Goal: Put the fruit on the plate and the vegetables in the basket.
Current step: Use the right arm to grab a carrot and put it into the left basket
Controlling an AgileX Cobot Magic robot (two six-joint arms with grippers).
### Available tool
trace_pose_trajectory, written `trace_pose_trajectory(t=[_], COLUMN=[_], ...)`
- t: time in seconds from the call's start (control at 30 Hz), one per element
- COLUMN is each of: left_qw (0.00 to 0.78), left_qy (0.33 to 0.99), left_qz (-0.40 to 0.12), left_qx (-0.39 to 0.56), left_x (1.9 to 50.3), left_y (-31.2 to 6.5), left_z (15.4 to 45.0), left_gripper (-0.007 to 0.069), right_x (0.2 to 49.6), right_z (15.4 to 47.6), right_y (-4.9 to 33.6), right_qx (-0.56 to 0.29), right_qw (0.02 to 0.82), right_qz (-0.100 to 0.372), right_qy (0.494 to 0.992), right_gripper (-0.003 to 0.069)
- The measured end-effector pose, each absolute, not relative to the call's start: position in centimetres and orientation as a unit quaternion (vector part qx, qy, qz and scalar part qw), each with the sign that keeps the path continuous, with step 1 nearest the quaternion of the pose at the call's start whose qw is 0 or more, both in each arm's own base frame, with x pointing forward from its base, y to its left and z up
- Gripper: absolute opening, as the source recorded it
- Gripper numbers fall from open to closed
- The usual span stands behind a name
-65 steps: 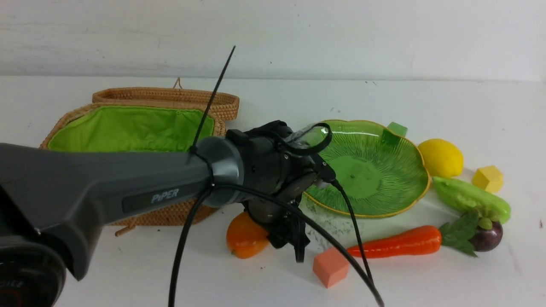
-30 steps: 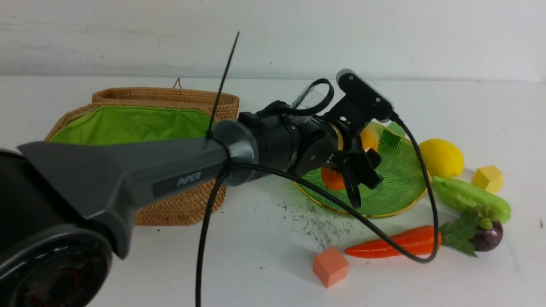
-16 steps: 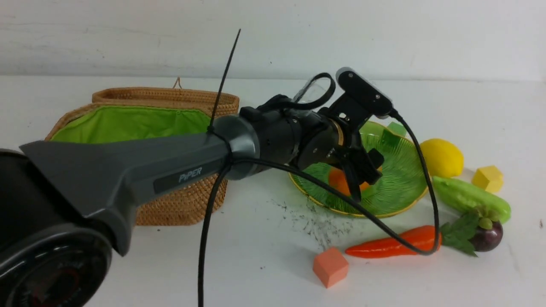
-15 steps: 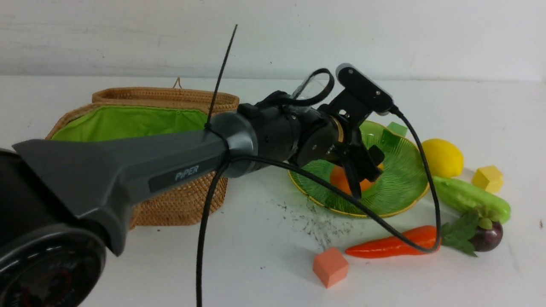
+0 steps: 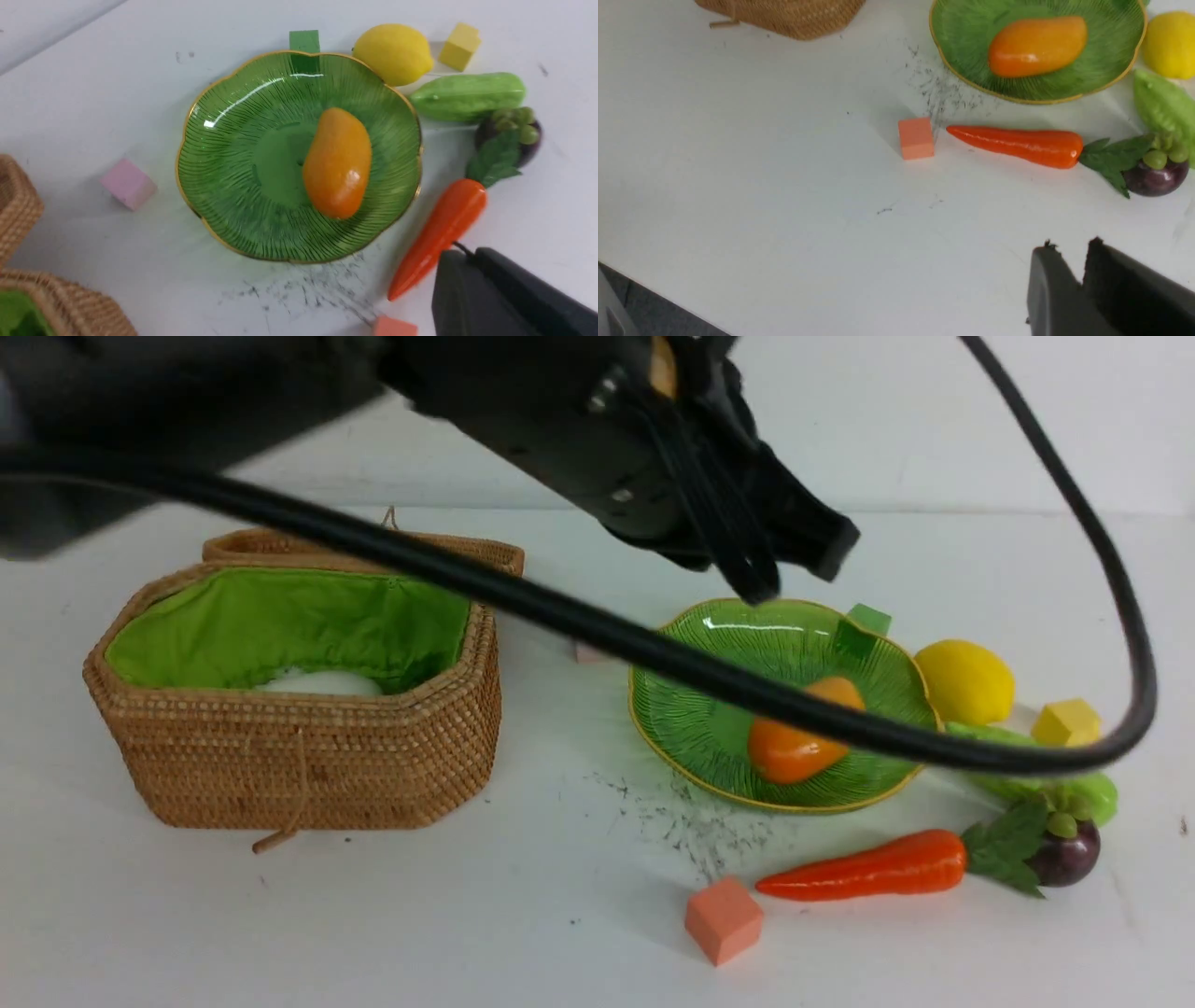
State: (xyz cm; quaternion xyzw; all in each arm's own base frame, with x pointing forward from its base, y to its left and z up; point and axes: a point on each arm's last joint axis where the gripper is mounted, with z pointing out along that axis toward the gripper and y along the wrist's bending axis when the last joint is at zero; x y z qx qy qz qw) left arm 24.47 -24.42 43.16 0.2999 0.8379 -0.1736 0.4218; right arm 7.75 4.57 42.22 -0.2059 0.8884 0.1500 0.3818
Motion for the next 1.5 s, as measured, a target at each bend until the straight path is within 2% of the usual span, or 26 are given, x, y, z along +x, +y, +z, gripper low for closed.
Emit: trace_pose_trajectory(t=[0.07, 0.1, 0.2, 0.23, 0.3, 0.4, 0.53, 0.67, 0.93, 1.03, 1.27, 1.5], left_qw=[0.423, 0.428, 0.425, 0.429, 0.426, 0.424, 0.456, 0.501, 0.509, 0.512, 0.512, 0.508], left_qy=[0.837, 0.833, 0.833, 0.829, 0.828, 0.824, 0.801, 0.769, 0.764, 0.762, 0.761, 0.761], left_qz=[-0.184, -0.196, -0.206, -0.217, -0.225, -0.251, -0.282, -0.304, -0.305, -0.307, -0.311, -0.317], left_qx=[0.295, 0.291, 0.289, 0.287, 0.285, 0.279, 0.268, 0.256, 0.253, 0.252, 0.250, 0.248], left_x=[22.7, 20.5, 17.6, 15.3, 14.0, 10.0, 6.9, 4.2, 4.0, 4.1, 4.0, 4.0], left_y=[-22.9, -20.7, -18.0, -15.8, -14.6, -11.0, -8.0, -5.1, -4.9, -4.9, -5.0, -5.0], left_z=[44.4, 45.7, 45.7, 45.6, 45.1, 42.2, 40.4, 39.8, 39.7, 39.8, 39.8, 39.8], left_gripper=[-0.0013, -0.0013, -0.0013, -0.0013, -0.0013, -0.0013, -0.0013, -0.0013, -0.0013, -0.0013, -0.0013, -0.0013], right_x=[8.8, 10.0, 11.8, 12.9, 13.7, 16.8, 20.2, 24.2, 29.4, 30.9, 33.4, 34.0], right_z=[41.9, 41.4, 40.6, 40.0, 39.6, 37.8, 35.4, 31.9, 25.8, 23.9, 20.1, 18.8], right_y=[4.9, 5.3, 5.9, 6.3, 6.6, 7.6, 8.6, 9.5, 9.8, 10.1, 10.1, 10.2], right_qx=[-0.211, -0.225, -0.255, -0.277, -0.289, -0.334, -0.383, -0.443, -0.514, -0.532, -0.557, -0.571], right_qw=[0.365, 0.348, 0.323, 0.305, 0.294, 0.252, 0.222, 0.191, 0.143, 0.146, 0.140, 0.136], right_qz=[0.146, 0.139, 0.125, 0.117, 0.113, 0.097, 0.083, 0.048, -0.033, -0.049, -0.083, -0.088], right_qy=[0.895, 0.900, 0.903, 0.904, 0.904, 0.903, 0.893, 0.874, 0.845, 0.833, 0.815, 0.805], right_gripper=[0.0118, 0.0120, 0.0123, 0.0126, 0.0127, 0.0141, 0.0173, 0.0255, 0.0459, 0.0501, 0.0523, 0.0523])
